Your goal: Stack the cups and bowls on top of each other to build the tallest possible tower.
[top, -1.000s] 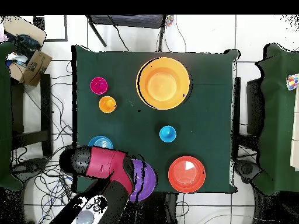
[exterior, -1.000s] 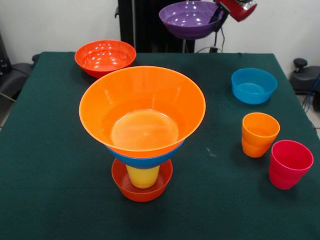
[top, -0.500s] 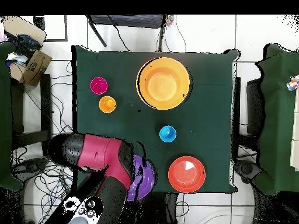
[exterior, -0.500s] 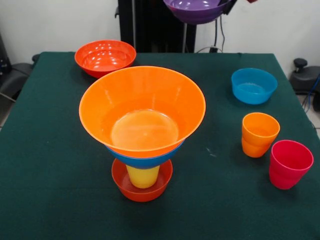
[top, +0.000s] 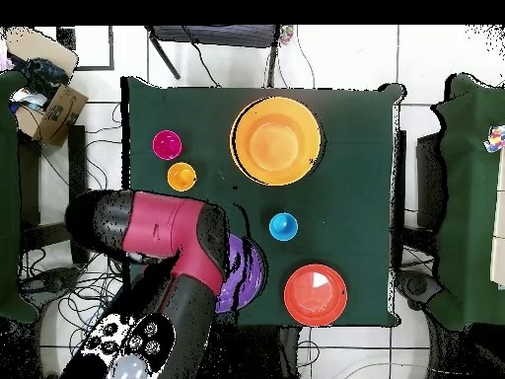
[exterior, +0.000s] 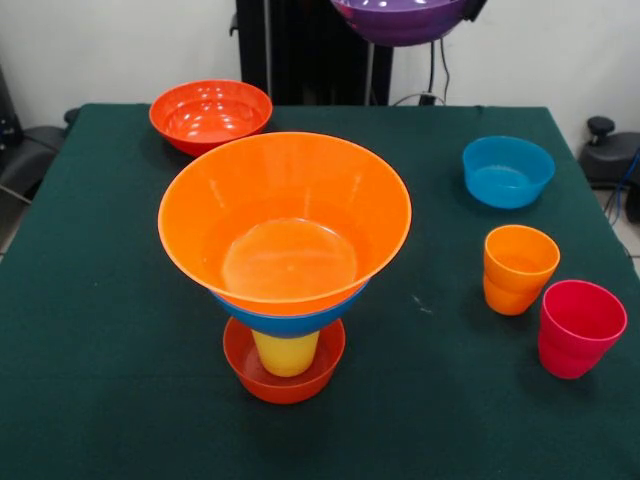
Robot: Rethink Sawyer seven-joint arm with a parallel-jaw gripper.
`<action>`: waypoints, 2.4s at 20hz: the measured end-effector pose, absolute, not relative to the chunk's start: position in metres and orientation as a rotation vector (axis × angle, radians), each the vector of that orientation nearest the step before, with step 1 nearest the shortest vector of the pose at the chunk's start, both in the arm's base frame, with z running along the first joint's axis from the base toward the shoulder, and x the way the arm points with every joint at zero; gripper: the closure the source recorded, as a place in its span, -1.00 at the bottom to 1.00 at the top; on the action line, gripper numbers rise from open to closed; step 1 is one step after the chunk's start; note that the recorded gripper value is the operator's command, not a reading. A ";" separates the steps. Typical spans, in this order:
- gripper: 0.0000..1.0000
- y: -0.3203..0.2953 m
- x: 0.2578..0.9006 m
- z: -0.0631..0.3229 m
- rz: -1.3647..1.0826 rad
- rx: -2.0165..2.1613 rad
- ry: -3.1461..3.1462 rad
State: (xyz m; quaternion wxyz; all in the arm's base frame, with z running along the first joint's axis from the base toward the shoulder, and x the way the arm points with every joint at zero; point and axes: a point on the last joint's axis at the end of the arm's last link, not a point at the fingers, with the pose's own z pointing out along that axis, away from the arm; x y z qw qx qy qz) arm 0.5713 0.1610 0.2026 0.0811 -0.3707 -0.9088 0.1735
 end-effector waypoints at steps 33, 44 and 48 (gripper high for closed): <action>1.00 0.111 0.706 0.261 0.494 -1.212 -2.848; 1.00 0.092 0.728 0.243 0.570 -1.192 -2.866; 1.00 0.083 0.738 0.233 0.582 -1.195 -2.865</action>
